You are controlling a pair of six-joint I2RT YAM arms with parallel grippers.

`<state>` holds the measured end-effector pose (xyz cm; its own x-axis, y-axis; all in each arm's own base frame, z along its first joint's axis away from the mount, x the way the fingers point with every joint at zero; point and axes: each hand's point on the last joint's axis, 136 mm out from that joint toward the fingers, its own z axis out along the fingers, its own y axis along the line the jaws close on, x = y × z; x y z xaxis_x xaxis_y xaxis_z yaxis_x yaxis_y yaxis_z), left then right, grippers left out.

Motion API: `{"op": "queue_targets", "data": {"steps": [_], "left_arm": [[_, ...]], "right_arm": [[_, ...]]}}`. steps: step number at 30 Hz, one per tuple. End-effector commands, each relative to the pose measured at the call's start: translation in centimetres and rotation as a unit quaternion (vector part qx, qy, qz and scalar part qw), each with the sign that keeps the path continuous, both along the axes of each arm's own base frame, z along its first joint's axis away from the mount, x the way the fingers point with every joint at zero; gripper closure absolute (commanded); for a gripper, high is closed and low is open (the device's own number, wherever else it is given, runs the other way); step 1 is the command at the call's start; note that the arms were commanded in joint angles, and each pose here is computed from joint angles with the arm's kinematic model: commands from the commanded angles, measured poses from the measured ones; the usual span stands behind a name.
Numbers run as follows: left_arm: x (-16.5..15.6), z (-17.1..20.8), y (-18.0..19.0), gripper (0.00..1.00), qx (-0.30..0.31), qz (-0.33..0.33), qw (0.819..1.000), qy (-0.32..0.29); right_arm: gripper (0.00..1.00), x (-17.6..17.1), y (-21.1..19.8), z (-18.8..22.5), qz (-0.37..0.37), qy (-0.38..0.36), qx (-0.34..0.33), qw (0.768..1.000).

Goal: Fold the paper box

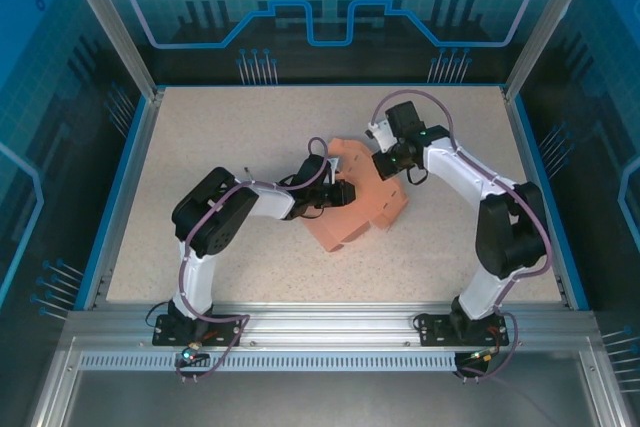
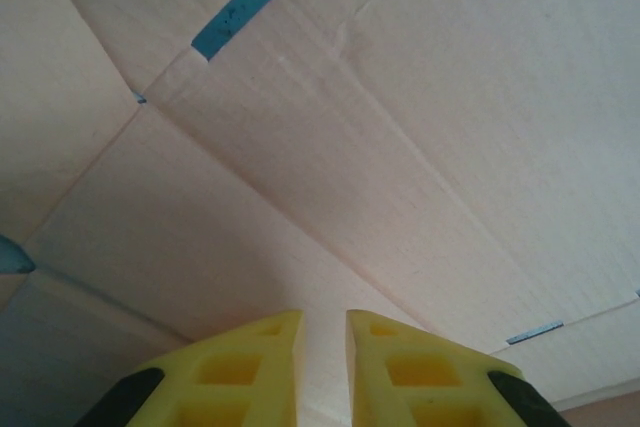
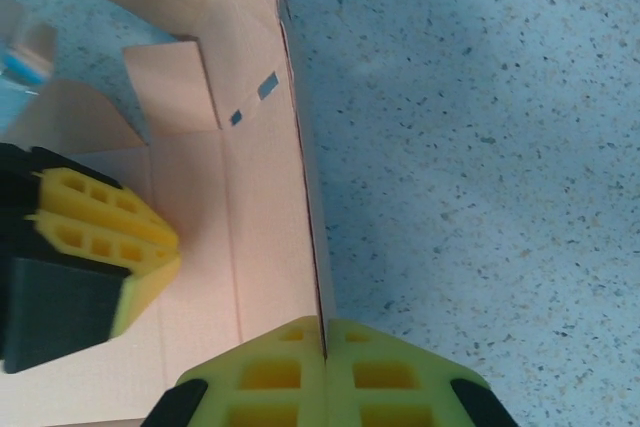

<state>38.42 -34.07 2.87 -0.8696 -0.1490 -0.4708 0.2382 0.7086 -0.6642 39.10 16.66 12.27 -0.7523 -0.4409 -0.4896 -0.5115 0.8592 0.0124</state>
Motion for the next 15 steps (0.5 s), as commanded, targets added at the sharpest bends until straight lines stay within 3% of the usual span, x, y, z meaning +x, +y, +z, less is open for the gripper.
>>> {"op": "queue_targets", "data": {"steps": [1, 15], "left_arm": [[-1.1, -2.7, -0.1, 0.80, 0.020, 0.001, 0.999, 0.028], [-1.1, -2.6, 0.1, 0.80, 0.004, 0.015, 1.000, 0.025]], "right_arm": [[0.97, -1.9, 3.4, -0.5, 0.025, 0.013, 0.033, 0.999], [0.97, -4.1, 5.8, -1.0, 0.027, -0.005, 0.021, 0.999]]}}
